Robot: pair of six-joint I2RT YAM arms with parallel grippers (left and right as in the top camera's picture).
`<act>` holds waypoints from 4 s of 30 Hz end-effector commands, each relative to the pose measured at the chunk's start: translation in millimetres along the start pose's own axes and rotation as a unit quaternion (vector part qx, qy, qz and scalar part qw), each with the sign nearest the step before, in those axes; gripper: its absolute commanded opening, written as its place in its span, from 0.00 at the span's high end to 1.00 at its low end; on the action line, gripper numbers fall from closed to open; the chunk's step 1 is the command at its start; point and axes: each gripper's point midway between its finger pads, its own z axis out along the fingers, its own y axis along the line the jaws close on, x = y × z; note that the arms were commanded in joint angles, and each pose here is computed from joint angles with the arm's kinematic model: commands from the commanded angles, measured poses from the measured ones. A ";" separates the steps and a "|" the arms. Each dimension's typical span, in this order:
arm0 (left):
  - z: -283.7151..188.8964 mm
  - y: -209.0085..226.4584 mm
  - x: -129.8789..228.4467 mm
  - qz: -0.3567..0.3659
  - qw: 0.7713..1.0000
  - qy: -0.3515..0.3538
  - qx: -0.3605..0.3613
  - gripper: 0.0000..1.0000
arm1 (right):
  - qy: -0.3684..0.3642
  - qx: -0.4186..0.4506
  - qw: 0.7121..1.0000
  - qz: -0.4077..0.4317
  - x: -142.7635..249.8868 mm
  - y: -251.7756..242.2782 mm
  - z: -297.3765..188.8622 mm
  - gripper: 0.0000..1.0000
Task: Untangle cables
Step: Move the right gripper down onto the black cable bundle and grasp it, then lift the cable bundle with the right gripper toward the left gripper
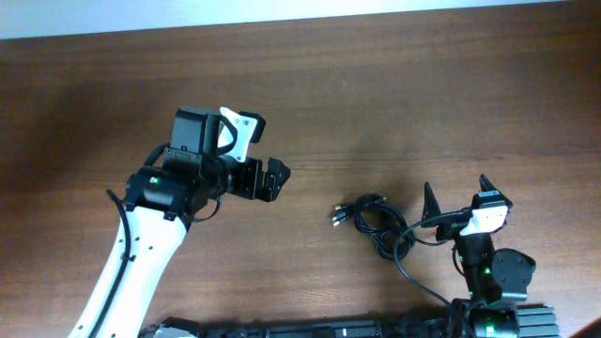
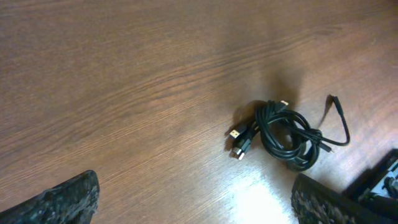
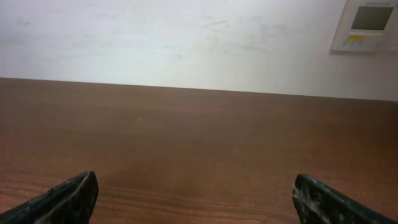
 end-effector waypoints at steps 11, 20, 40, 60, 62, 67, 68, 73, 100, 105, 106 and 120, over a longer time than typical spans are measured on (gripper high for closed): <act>-2.5 -8.1 -1.3 -0.006 1.000 0.005 0.016 0.01 | 0.010 -0.124 0.988 0.095 -10.9 43.6 -9.0 0.01; -2.4 -7.9 -1.1 -0.006 1.000 0.006 0.015 0.01 | 0.047 -0.120 0.985 0.113 -42.3 45.0 -23.8 0.01; -2.4 -7.4 -1.2 -0.006 1.000 0.005 0.014 0.01 | 0.390 -0.163 0.889 0.176 -24.8 56.1 1.3 0.01; -2.4 -7.6 -4.8 -0.003 1.000 -0.002 0.014 0.01 | 0.590 -0.194 0.752 0.223 64.5 68.4 -13.2 0.01; -2.4 -7.6 -4.8 -0.003 1.000 -0.002 0.014 0.01 | 0.586 -0.195 0.755 0.222 69.8 67.1 -4.1 0.01; -2.4 -7.6 -4.7 -0.003 1.000 -0.002 0.014 0.01 | 0.590 -0.190 0.744 0.250 77.4 69.2 5.2 0.01; -2.4 -7.6 -4.9 -0.003 1.000 -0.002 0.014 0.01 | 0.595 -0.188 0.741 0.250 80.4 68.6 4.8 0.01; -2.5 -7.9 -8.3 0.000 1.000 -0.009 0.015 0.01 | 0.619 -0.170 0.727 0.244 96.0 63.4 2.3 0.01; -2.4 -7.9 -8.8 0.001 1.000 -0.010 0.015 0.01 | 0.670 -0.251 0.682 0.151 141.4 104.5 -4.8 0.96; -2.3 -7.9 -7.9 0.000 1.000 -0.008 0.015 0.01 | 0.667 -0.263 0.677 0.165 137.3 109.9 -5.8 0.96; -2.3 -7.9 -7.9 0.000 1.000 -0.008 0.015 0.01 | 0.665 -0.267 0.677 0.170 135.8 111.5 -5.5 0.96; -8.5 -48.0 -13.1 -0.005 0.991 -0.014 0.132 0.01 | 0.567 -0.223 0.761 0.223 28.1 109.3 53.4 0.96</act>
